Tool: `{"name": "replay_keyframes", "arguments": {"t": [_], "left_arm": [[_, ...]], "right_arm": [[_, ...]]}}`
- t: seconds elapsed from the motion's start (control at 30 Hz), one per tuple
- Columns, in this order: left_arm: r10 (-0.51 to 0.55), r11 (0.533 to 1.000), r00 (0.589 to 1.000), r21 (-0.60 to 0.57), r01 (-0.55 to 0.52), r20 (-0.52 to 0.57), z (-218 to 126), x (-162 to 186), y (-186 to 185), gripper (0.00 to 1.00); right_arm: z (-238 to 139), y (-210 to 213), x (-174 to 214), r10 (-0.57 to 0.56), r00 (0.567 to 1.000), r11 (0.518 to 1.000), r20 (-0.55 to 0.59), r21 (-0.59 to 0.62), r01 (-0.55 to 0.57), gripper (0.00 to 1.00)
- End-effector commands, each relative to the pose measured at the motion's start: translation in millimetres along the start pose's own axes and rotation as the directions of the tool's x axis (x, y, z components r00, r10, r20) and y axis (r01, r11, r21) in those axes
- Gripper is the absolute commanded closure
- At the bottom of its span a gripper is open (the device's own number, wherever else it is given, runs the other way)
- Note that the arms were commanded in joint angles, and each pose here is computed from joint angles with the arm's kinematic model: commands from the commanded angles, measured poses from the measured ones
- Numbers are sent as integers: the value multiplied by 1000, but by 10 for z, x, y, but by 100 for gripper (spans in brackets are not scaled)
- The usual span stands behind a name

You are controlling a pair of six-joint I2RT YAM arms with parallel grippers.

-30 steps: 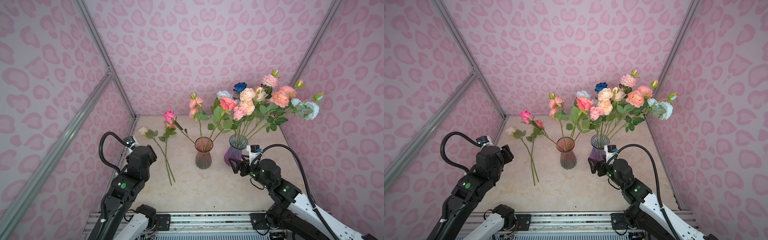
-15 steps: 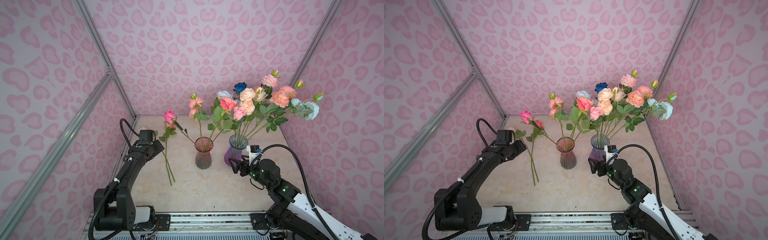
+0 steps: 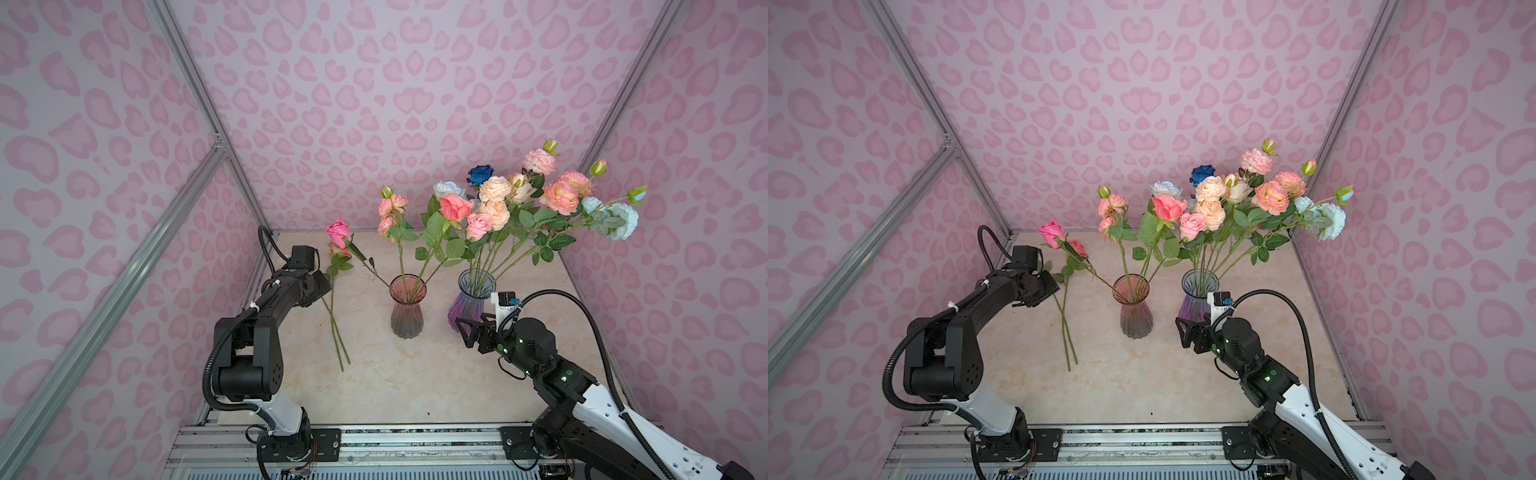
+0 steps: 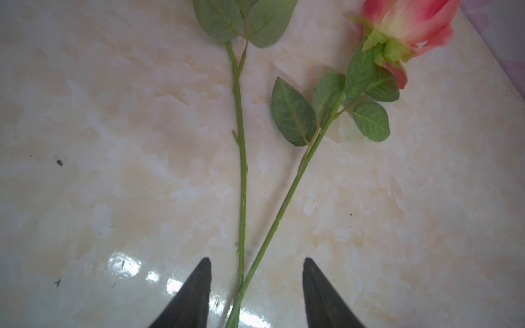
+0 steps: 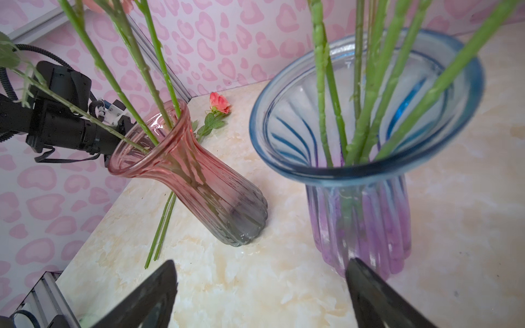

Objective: Arrange the flowers into the vase
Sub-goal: 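Lower the left gripper onto a loose rose stem on the table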

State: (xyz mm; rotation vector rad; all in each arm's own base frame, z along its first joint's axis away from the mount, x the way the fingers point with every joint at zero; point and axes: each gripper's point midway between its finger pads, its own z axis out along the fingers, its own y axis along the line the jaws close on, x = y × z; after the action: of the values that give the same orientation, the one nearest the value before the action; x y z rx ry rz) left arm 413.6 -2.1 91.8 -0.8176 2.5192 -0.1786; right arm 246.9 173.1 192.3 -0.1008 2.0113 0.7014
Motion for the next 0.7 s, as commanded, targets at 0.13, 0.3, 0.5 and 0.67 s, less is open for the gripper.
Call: {"name": "replay_keyframes", "arguments": {"t": [0.13,0.3,0.5,0.67], "left_arm": [[41,999,999,-31,-41,8,137,-180,-79,56],[165,986,986,-36,-165,-28,327,-158,-334,57],[223,967,970,-105,-233,-96,672,-56,-312,57],[262,950,954,-139,-281,-143,855,50,-217,60]], "right_arm": [[66,18,-3,10,1000,1000,4,-10,-10,6],[82,-21,16,5,1000,1000,3,7,-5,6],[113,-14,36,1,1000,1000,-13,8,-1,6],[105,-43,28,-2,1000,1000,-5,23,2,6]]}}
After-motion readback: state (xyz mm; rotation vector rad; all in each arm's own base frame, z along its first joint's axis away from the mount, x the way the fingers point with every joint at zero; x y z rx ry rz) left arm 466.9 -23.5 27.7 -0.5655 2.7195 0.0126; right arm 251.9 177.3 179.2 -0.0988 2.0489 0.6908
